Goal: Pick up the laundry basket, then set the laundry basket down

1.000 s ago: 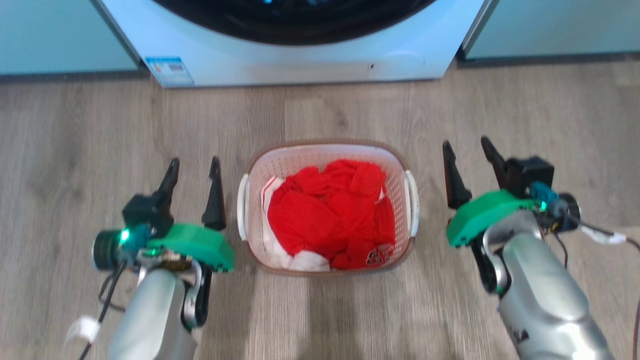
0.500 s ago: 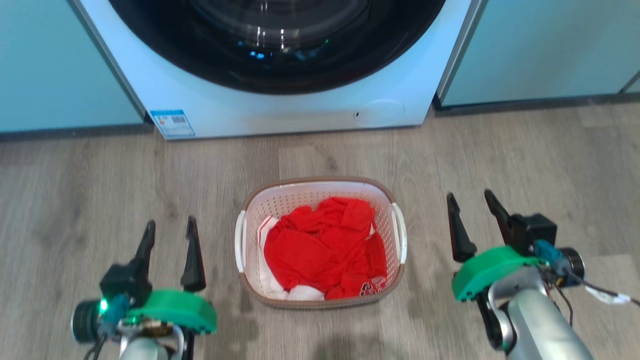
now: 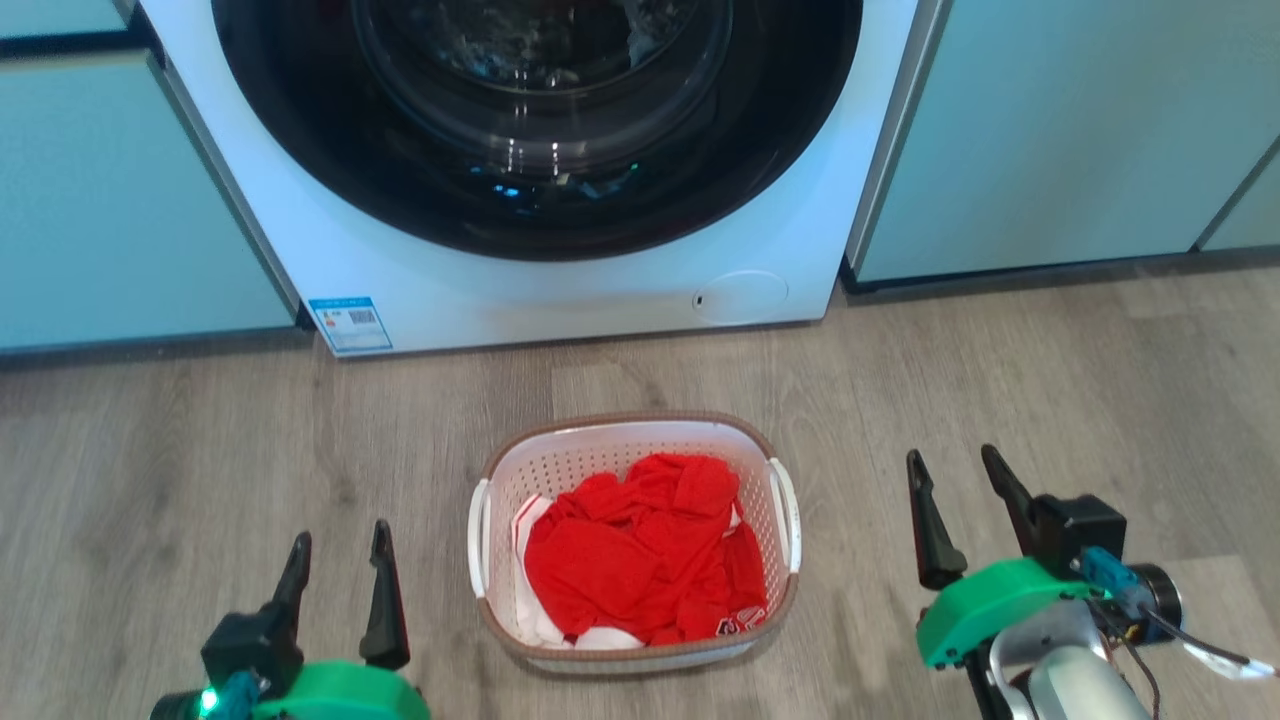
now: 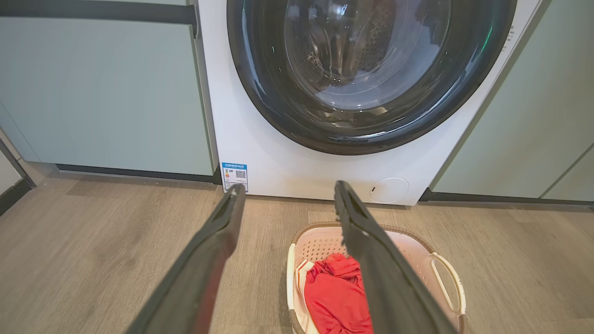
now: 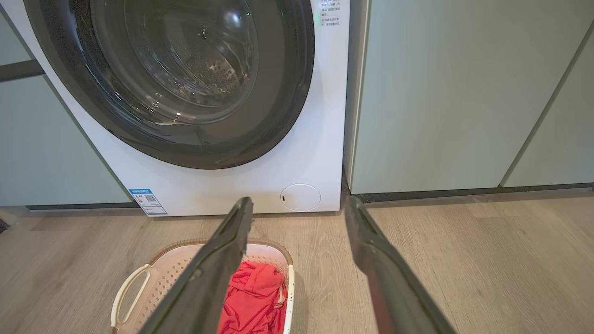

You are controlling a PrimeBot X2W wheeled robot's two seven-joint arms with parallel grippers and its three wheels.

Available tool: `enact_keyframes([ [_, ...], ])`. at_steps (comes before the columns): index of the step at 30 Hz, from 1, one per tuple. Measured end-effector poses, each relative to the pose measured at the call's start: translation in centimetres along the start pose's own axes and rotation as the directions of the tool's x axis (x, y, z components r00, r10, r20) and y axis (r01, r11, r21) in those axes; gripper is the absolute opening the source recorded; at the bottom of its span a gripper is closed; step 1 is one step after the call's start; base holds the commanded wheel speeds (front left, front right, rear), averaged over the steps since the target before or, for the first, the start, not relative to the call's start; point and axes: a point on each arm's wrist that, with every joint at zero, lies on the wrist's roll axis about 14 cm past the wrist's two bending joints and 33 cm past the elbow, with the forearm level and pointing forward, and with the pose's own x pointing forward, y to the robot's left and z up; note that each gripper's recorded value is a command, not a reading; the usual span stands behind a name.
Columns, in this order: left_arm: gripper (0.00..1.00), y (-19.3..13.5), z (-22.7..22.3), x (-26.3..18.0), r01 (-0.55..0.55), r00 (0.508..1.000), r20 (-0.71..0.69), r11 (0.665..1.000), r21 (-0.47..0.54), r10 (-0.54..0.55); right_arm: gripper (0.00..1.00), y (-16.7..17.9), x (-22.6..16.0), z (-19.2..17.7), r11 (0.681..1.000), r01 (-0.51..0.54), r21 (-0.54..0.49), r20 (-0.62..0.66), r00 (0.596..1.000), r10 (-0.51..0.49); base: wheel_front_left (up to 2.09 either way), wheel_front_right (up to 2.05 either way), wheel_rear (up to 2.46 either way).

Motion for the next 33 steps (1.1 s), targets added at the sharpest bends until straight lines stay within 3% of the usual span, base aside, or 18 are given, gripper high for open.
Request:
enact_keyframes([
  [33,1.00,0.59,0.56,-0.38,-0.019,1.000,0.018,1.000,0.003,0.019,1.00,-0.70,-0.68,0.19,0.999,0.031,0.011,0.010,0.999,-0.031,0.00,0.00,0.00],
])
